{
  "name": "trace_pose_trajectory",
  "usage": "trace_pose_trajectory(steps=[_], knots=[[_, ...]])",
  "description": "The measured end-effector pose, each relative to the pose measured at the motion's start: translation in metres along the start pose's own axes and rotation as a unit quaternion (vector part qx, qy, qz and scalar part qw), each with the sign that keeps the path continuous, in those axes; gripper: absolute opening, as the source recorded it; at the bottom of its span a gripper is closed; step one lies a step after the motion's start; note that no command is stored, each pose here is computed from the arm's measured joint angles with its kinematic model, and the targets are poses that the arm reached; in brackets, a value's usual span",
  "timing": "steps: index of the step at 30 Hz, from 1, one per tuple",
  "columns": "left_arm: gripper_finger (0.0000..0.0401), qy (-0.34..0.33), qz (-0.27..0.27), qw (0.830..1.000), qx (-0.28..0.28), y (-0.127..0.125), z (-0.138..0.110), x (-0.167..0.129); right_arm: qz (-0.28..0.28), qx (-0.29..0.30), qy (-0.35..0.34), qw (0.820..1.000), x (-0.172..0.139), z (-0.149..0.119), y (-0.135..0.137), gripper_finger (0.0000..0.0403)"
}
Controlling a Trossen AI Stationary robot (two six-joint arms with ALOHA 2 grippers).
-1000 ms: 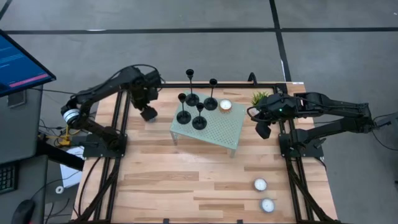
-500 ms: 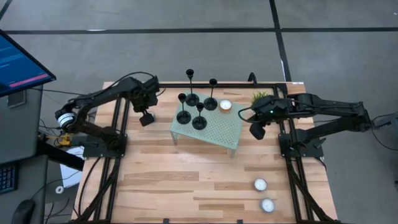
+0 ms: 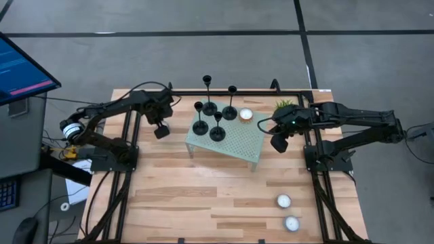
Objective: Pick & Place candle stick holders
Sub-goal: Put the blue scented candle on the shelf
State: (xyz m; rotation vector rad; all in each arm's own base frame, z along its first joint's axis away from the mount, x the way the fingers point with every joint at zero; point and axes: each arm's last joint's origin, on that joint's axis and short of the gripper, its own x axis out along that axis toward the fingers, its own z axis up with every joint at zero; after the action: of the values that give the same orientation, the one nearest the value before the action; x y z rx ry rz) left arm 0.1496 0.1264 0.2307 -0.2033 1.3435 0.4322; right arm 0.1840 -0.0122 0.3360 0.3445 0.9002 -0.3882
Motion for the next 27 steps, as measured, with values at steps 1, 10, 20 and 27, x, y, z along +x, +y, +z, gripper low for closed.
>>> trace_pose_trajectory(steps=[1, 10, 20, 27], knots=[[0.0342, 0.001, 0.003, 1.0, -0.001, 0.002, -0.001, 0.001, 0.0, 0.0, 0.0, 1.0, 0.0, 0.0, 0.0, 0.0], [0.0342, 0.005, 0.01, 0.999, -0.034, 0.009, -0.001, 0.008, 0.02, 0.001, 0.022, 1.0, 0.0, -0.003, 0.001, 0.0], [0.0342, 0.001, 0.036, 0.999, -0.04, 0.012, 0.002, 0.01, 0.036, 0.037, 0.033, 0.998, 0.0, -0.003, 0.001, 0.0], [0.0342, 0.035, 0.024, 0.998, -0.043, 0.011, 0.009, 0.026, 0.04, 0.055, 0.048, 0.996, 0.001, -0.003, -0.003, 0.0]])
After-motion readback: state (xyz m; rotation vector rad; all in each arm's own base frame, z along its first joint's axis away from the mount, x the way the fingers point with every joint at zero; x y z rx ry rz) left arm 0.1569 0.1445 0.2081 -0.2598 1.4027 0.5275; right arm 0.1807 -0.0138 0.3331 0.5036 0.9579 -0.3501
